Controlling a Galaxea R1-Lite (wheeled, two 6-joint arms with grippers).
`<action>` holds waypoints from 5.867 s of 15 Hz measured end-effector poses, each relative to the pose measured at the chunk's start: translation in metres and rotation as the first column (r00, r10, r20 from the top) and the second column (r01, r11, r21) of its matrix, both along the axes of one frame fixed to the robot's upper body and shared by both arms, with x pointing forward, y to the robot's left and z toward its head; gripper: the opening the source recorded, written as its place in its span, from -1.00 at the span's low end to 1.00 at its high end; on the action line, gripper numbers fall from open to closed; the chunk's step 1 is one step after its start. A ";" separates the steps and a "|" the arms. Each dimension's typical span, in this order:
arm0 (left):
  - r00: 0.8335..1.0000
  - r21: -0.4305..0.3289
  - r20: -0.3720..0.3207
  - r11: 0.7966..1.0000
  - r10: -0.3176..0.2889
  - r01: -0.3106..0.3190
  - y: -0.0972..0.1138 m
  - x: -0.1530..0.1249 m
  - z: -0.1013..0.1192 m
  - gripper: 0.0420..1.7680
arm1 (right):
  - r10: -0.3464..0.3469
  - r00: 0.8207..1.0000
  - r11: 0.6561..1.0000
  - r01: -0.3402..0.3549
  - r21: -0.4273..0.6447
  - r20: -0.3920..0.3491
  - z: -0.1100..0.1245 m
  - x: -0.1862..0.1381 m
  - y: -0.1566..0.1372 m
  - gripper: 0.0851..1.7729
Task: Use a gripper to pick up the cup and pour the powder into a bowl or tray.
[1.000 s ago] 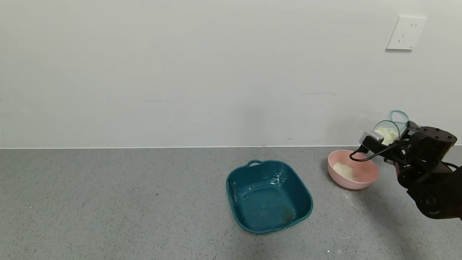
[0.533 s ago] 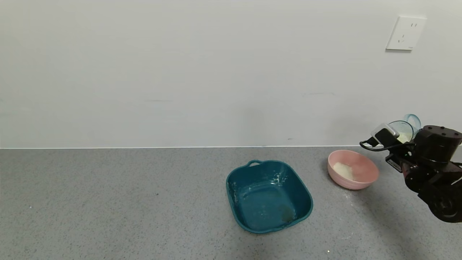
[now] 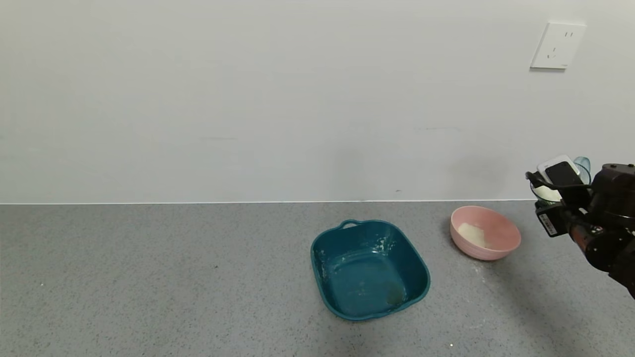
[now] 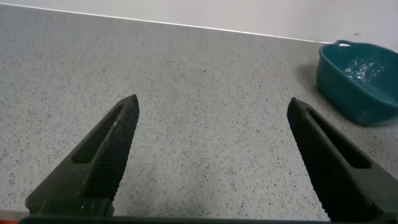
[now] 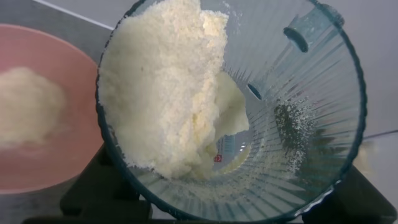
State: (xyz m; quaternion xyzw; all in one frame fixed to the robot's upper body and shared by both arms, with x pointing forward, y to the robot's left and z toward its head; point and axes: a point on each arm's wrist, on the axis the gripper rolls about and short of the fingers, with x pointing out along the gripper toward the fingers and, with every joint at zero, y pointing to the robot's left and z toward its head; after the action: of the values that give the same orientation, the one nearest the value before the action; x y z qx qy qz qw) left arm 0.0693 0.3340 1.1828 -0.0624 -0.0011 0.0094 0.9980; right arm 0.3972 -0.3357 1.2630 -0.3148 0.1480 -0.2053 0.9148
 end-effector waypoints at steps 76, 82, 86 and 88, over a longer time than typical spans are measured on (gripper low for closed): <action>1.000 0.000 0.000 1.000 0.000 0.000 0.000 0.000 0.000 0.94 | 0.438 0.885 0.764 -0.273 0.585 -0.158 -0.057 -0.067 0.052 0.90; 1.000 0.000 0.000 1.000 0.000 0.000 0.000 0.000 0.000 0.94 | 0.420 0.907 0.751 -0.350 0.560 0.004 -0.021 -0.113 0.038 0.91; 1.000 0.000 0.000 1.000 0.000 0.000 0.000 0.000 0.000 0.94 | 0.383 0.919 0.755 -0.368 0.543 0.090 -0.012 -0.150 0.023 0.91; 1.000 0.000 0.000 1.000 0.000 0.000 0.000 0.000 0.000 0.94 | 0.343 0.929 0.767 -0.362 0.530 0.138 -0.009 -0.169 0.014 0.91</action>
State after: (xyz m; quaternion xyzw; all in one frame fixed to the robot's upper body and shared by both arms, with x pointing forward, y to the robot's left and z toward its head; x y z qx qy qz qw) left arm 0.0693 0.3340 1.1828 -0.0624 -0.0011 0.0096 0.9980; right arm 0.2282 -0.3221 1.2538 -0.0592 0.1237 0.0157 0.9904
